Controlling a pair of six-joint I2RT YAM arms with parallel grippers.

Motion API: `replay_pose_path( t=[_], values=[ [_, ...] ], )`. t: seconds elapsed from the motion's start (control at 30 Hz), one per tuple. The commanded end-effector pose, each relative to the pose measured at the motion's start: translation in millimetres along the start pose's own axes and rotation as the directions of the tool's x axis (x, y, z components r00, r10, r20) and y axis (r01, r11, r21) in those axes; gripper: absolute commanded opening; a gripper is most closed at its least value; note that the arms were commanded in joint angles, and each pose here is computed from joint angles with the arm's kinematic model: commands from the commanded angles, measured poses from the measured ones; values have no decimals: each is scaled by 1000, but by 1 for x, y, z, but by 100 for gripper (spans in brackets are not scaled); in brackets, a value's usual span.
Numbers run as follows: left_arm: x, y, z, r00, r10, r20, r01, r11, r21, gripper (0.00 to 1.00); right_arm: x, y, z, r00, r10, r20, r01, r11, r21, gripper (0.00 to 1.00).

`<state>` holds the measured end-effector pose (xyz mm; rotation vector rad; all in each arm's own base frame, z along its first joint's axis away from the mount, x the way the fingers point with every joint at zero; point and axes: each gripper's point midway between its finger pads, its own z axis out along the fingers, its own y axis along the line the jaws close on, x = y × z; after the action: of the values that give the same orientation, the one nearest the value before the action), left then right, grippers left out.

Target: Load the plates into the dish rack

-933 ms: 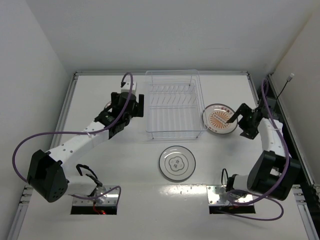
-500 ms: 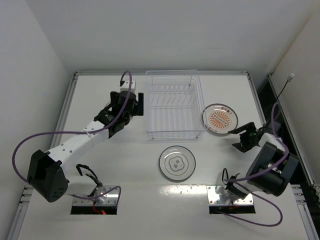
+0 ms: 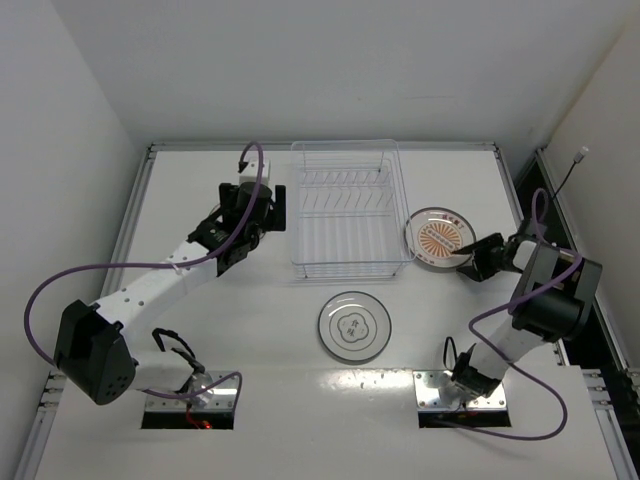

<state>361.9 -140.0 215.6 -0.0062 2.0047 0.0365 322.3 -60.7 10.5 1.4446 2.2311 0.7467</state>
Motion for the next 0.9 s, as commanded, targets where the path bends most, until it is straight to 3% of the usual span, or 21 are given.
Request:
replay_pose_path(
  t=[0.0,0.2,0.27,0.3,0.4,0.57,0.7,0.77,0.87],
  values=[
    [-34,3,-14,995,-52,84,52,999,-4,82,-7,5,11,1000,-4,15,3,1000,15,45],
    [-34,3,-14,995,-52,84,52,999,-4,82,-9,22,23,999,-39,1,39,999,17,45],
    [-34,3,-14,995,-52,84,52,999,-4,82,-6,21,29,999,-41,-15,41,999,26,34],
    [-34,3,-14,995,-52,84,52,999,-4,82,-7,25,28,998,-54,-18,54,998,12,17],
    [-30,5,-13,996,-47,79,48,999,-16,82,-6,22,31,998,-58,-25,59,998,18,0],
    [-30,5,-10,996,-47,82,49,999,-24,82,-19,48,-9,985,-135,109,134,991,13,0],
    [-30,5,-10,996,-47,81,49,999,-24,82,-37,107,-66,897,-295,330,301,953,36,0],
    [-28,4,-8,996,-42,74,44,999,-27,82,-38,147,-104,825,-357,438,383,923,32,0],
    [-26,8,-8,996,-46,72,49,998,-48,82,-31,189,-131,701,-463,542,466,873,144,0]
  ],
)
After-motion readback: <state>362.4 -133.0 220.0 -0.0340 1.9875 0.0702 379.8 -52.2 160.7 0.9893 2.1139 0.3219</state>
